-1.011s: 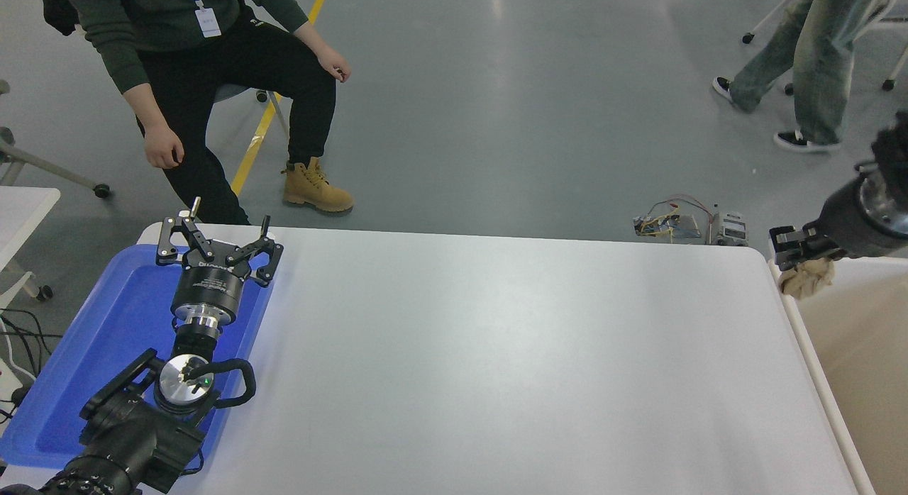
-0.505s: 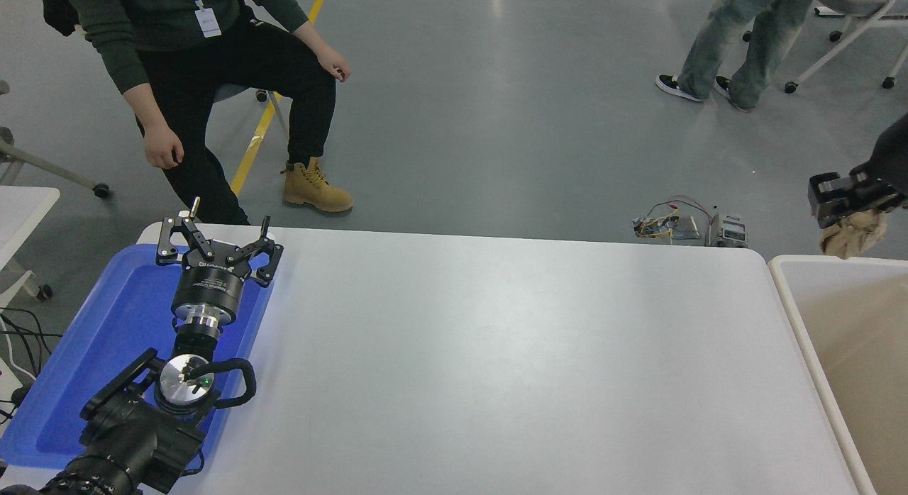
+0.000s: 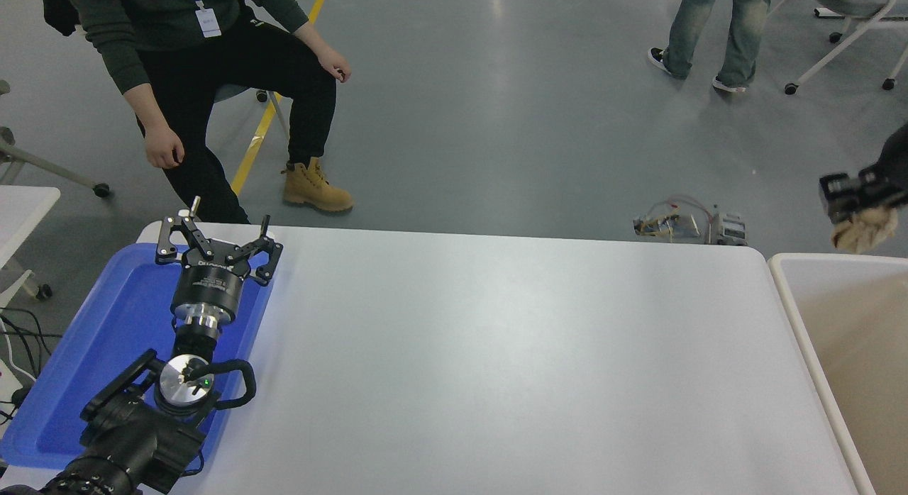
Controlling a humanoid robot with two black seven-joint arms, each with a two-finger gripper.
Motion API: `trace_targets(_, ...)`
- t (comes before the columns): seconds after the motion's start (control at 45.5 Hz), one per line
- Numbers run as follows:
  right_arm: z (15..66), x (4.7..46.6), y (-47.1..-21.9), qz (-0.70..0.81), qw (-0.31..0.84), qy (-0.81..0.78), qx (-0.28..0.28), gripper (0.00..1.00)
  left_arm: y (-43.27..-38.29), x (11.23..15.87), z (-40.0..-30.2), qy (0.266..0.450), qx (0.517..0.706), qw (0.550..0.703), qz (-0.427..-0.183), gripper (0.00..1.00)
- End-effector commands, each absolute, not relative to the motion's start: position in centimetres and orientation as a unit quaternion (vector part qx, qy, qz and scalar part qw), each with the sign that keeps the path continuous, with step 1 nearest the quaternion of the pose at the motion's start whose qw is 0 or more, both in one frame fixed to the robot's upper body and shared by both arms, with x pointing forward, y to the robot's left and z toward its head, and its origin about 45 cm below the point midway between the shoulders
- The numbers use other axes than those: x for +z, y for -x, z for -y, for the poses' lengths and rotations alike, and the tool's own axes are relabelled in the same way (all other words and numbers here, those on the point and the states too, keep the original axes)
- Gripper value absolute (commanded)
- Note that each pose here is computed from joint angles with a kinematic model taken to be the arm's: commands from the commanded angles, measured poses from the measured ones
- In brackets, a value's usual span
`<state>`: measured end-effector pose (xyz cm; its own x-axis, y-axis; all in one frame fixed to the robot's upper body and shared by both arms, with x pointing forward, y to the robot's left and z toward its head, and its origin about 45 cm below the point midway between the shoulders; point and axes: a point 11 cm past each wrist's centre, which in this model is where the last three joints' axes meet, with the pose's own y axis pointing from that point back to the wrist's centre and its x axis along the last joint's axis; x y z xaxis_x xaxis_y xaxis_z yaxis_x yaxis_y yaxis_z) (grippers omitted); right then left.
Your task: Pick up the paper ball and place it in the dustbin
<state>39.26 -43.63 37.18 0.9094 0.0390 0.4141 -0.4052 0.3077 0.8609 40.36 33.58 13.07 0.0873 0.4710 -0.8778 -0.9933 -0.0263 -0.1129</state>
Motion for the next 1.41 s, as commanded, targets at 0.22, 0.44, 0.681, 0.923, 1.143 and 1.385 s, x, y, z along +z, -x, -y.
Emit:
trace_targets(0.22, 57.8, 28.5, -40.6, 0.295, 0.841, -0.427, 0.153, 0.00, -40.36, 13.07, -33.58, 0.403, 0.593, 0.618, -0.324, 1.00)
trace_targets(0.44, 61.6, 23.0, -37.5, 0.360, 0.835, -0.382, 0.161, 0.00, -40.36, 13.07, -33.58, 0.403, 0.593, 0.618, -0.324, 1.00)
trace_targets(0.681, 62.4, 17.1, -33.3, 0.402, 0.820, -0.382, 0.143, 0.00, -40.36, 13.07, -33.58, 0.403, 0.593, 0.618, -0.324, 1.00)
trace_targets(0.923, 60.9, 12.2, -30.6, 0.442, 0.797, -0.388, 0.138, 0.00, -40.35, 13.05, -33.55, 0.402, 0.592, 0.618, -0.325, 1.00)
trace_targets(1.143, 59.7, 8.2, -27.6, 0.467, 0.782, -0.402, 0.100, 0.00, -40.36, 13.07, -33.58, 0.403, 0.593, 0.618, -0.324, 1.00)
trace_targets(1.385, 59.1, 6.7, -26.4, 0.462, 0.782, -0.409, 0.087, 0.00, -40.36, 13.07, -33.58, 0.403, 0.593, 0.618, -0.324, 1.00)
